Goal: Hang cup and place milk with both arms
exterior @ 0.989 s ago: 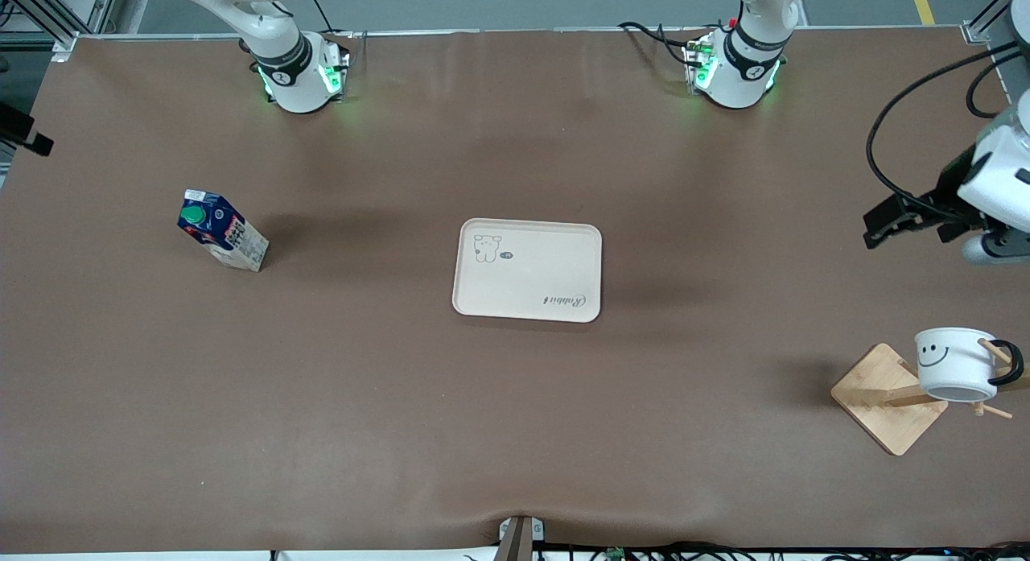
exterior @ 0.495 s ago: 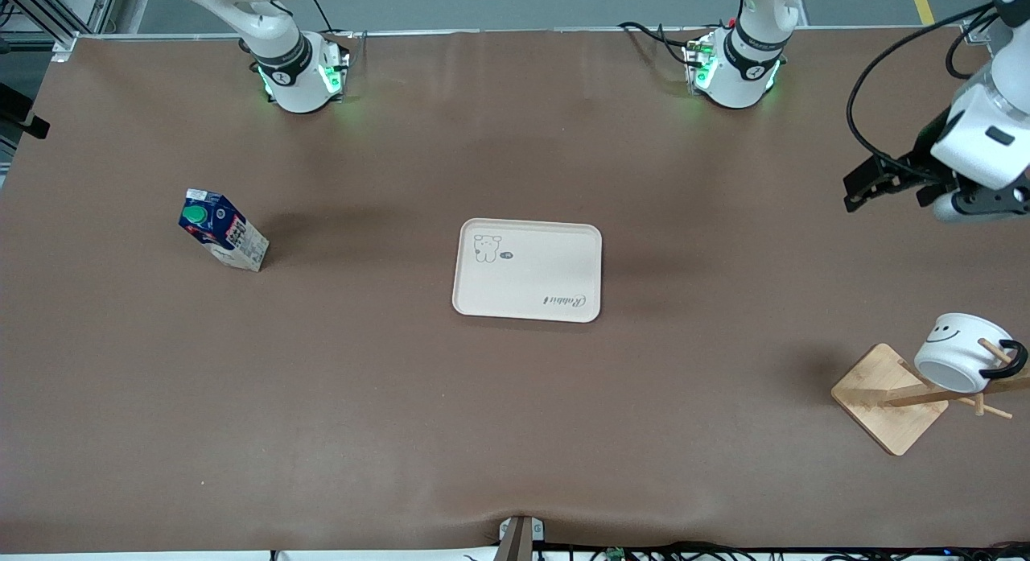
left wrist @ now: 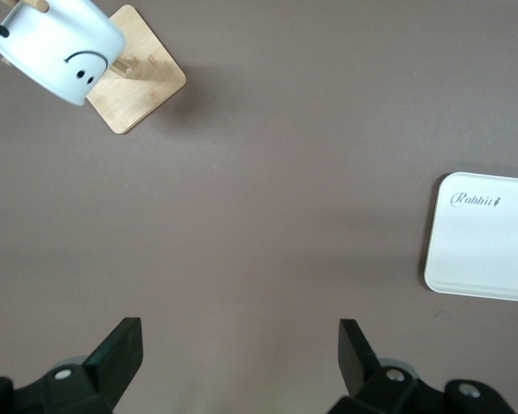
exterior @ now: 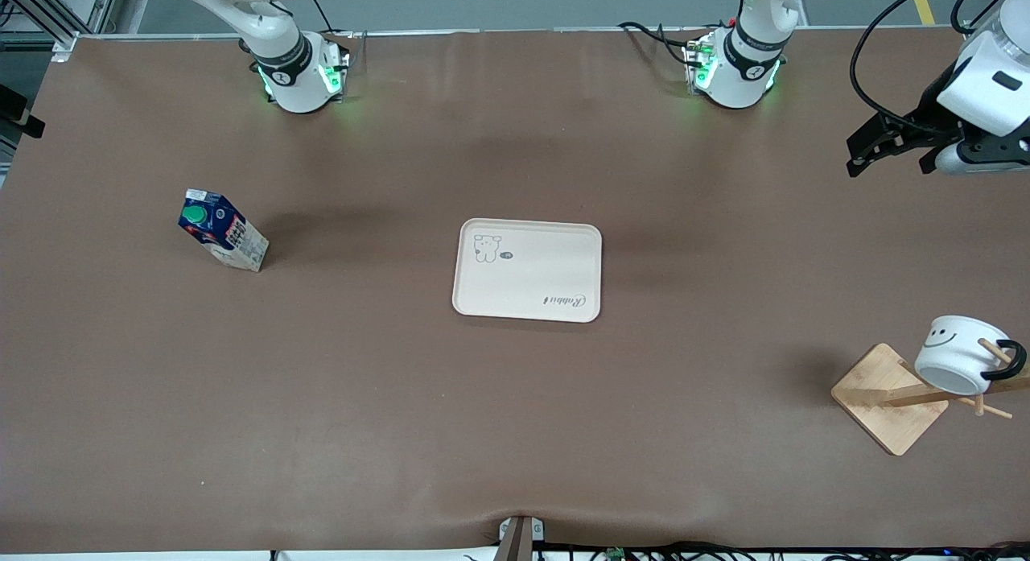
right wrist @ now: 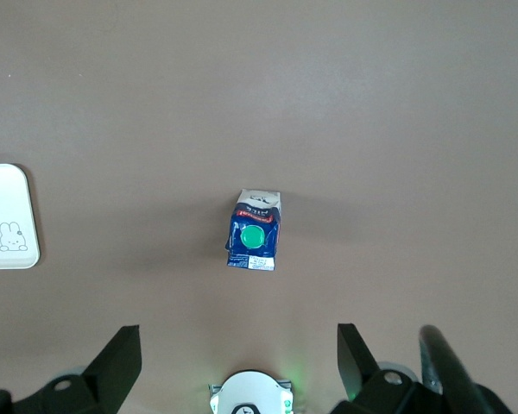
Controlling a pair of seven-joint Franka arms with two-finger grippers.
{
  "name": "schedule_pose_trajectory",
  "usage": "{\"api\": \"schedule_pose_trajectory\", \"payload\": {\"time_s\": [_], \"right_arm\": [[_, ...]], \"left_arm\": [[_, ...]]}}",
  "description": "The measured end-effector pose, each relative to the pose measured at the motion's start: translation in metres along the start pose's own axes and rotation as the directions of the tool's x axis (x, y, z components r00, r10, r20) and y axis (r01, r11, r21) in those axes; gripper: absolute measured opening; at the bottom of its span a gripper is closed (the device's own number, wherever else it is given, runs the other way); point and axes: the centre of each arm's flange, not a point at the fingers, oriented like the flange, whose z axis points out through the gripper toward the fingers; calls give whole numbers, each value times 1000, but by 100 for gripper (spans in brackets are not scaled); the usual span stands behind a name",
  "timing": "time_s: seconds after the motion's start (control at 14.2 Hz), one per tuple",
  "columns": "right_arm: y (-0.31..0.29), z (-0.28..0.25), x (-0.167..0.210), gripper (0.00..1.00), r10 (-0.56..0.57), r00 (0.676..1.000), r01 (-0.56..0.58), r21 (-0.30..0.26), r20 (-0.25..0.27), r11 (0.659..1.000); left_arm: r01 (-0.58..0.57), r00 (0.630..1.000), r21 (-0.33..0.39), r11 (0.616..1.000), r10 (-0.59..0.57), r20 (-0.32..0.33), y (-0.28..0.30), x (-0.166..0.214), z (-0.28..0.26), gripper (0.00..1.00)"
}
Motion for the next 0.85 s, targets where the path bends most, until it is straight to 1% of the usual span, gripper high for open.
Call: {"api": "schedule_pose_trajectory", "payload": {"time_s": [0.28, 0.85], "right_arm": [[-3, 3, 1, 100, -6, 1000, 6, 0, 7, 1000], [-3, 3, 1, 100, -6, 1000, 6, 0, 5, 1000]], "left_arm": [[-4, 1000, -1, 1000, 4, 6, -6, -1, -3, 100], [0, 1000, 0, 1000, 0, 13, -9, 3, -12, 100]]}}
